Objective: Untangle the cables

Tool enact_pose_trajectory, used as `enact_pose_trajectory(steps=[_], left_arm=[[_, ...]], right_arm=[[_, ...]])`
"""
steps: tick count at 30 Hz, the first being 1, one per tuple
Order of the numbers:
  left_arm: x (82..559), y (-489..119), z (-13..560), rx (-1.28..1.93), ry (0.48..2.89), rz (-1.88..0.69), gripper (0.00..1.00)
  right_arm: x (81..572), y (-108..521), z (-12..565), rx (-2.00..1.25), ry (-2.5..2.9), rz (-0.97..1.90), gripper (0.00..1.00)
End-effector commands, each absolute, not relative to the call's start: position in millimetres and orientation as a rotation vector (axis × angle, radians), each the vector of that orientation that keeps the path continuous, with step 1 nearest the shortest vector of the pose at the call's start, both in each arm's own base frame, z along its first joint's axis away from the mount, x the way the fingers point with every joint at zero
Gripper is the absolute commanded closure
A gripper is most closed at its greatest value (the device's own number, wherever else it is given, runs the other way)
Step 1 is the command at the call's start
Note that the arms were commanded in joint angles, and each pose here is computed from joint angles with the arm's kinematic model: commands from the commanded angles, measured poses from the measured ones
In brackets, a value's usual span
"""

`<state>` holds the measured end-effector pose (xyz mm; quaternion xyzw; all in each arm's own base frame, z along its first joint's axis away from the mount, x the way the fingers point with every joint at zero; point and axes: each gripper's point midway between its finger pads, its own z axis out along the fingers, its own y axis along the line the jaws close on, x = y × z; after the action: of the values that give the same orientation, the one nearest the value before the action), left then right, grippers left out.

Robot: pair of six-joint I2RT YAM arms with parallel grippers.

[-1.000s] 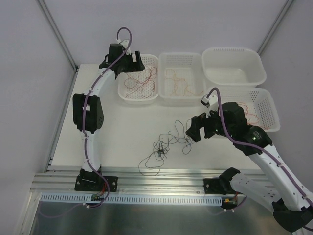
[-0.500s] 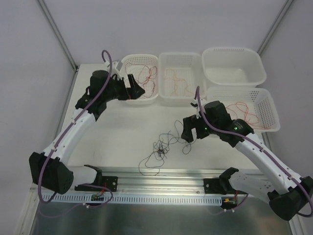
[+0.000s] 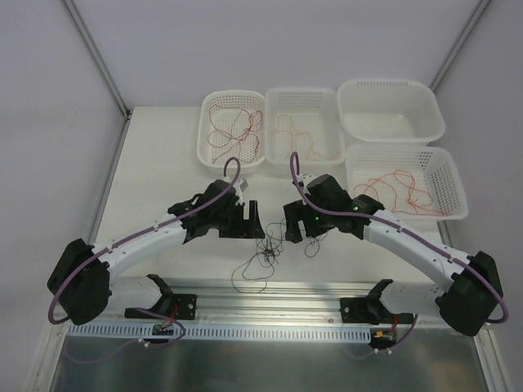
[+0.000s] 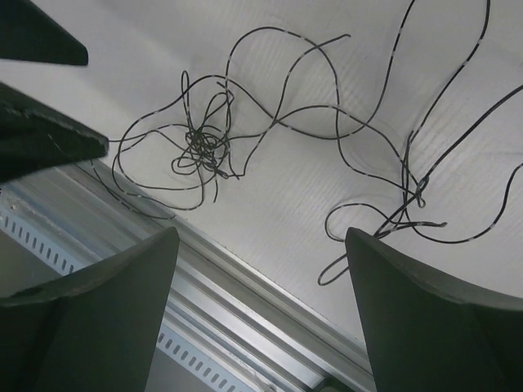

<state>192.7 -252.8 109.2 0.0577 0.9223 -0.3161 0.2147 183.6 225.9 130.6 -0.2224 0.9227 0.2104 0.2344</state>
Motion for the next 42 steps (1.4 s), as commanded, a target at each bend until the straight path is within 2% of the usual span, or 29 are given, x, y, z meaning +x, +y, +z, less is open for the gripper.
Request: enact_pose_trajectory(steps=[1, 5, 9, 10, 12, 17, 22, 27, 31, 33, 42], left_arm=[[191.9, -277.3, 105.2, 0.161, 2.584, -0.866, 0.23], [184.6, -284.8, 76.7, 0.17, 2.686, -0.811, 0.37], [182.8, -282.4, 63.3, 0.171, 2.725, -0.776, 0.69], [184.1, -283.0, 64.7, 0.181, 2.717, -0.776, 0.87], [188.0, -277.8, 71.5, 0.21, 2.686, -0.742, 1.0], [219.9, -250.1, 126.8, 0.177, 2.519, -0.691, 1.0], [232.0, -232.8, 153.5, 0.143, 2.452, -0.756, 1.0], [227.3, -237.2, 151.6, 0.159, 2.478, -0.798, 1.0], [226.8, -237.4, 149.9, 0.152, 2.484, -0.8, 1.0], [226.8, -237.2, 148.8, 0.149, 2.487, -0.797, 1.0], [223.2, -230.7, 133.2, 0.095, 2.528, -0.765, 1.0]], right_arm=[[194.5, 228.1, 121.2, -0.483, 2.547, 0.531, 0.14], [208.6, 204.0, 106.6, -0.331, 2.568, 0.333, 0.16], [207.0, 197.8, 86.8, -0.334, 2.633, 0.254, 0.17], [206.5, 198.4, 78.6, -0.349, 2.658, 0.234, 0.17], [206.2, 199.2, 71.2, -0.356, 2.682, 0.22, 0.17], [207.4, 200.1, 56.1, -0.348, 2.73, 0.214, 0.19], [212.6, 220.1, 74.0, -0.435, 2.642, 0.357, 0.26], [210.6, 263.5, 125.7, -0.646, 2.414, 0.619, 0.31], [212.8, 297.2, 149.6, -0.698, 2.302, 0.779, 0.34], [216.1, 317.9, 158.9, -0.713, 2.236, 0.878, 0.38], [224.8, 377.6, 117.4, -0.76, 2.202, 1.099, 0.46]])
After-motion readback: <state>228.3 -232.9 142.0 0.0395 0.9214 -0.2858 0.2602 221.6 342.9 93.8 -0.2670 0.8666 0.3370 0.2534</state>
